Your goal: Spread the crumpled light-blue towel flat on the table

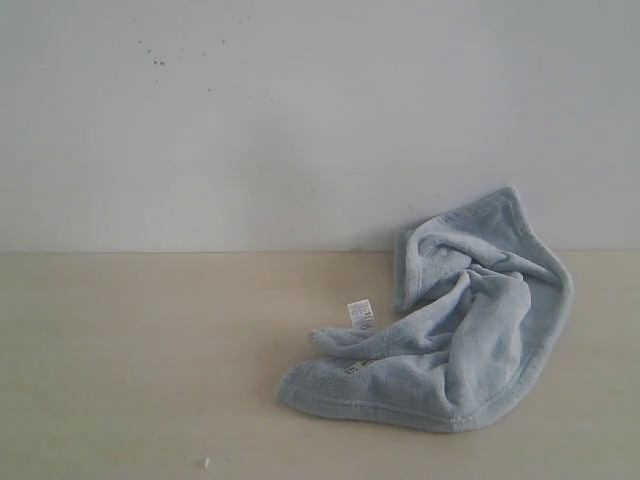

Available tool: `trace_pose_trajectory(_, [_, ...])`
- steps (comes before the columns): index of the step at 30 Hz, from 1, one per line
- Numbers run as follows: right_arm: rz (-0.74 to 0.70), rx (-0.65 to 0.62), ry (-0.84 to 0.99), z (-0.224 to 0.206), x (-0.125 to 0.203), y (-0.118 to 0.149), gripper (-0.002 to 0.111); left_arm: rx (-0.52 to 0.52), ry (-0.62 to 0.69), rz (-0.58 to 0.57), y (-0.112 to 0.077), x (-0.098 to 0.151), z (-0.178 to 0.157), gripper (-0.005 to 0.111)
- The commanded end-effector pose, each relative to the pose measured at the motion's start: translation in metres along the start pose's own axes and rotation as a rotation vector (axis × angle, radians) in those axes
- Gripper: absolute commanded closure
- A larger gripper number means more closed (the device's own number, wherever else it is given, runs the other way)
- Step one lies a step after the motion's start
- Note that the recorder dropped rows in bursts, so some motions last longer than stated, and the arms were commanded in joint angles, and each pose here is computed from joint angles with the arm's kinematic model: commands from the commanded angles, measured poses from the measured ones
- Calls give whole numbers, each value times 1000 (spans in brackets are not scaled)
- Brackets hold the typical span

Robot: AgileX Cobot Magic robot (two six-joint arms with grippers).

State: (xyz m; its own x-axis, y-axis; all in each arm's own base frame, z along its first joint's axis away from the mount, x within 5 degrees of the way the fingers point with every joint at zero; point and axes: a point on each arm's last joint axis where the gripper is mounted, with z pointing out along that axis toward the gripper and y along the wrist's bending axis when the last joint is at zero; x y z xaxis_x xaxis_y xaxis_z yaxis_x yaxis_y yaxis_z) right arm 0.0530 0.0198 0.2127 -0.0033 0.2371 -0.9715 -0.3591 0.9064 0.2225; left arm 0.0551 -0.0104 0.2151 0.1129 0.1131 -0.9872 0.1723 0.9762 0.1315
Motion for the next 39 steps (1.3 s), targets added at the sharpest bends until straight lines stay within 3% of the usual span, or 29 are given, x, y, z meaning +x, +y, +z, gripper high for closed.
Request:
trace_pose_trajectory(1, [96,-34,-144,-1,-13,2,108,-2,4,-19,0,2,0,103])
trace_pose_trajectory(7, [139,-64,-264,-4,-24,4,108,-2,4,-19,0,2,0,103])
trace_pose_trajectory(10, [213,-28,-155,0,-15,1,108,-2,4,-19,0,2,0,103])
trace_pose_trajectory(17, [181,54,48,33,-14,0,108,-2,4,-19,0,2,0,103])
trace_pose_trajectory(26, [2,145,238,160,-58,3,108,-2,4,-19,0,2,0,103])
trace_pose_trajectory(29, [69,249,237,212,-71,-16,97,-2,4,-19,0,2,0,103])
trace_pose_trajectory(33, [120,369,302,261,-79,-60,61,-2,4,-19,0,2,0,103])
trace_pose_trajectory(35, [144,413,341,279,-75,-80,48,-2,4,-19,0,2,0,103])
trace_pose_trajectory(39, [264,512,432,305,-51,-125,46,-2,4,-19,0,2,0,103])
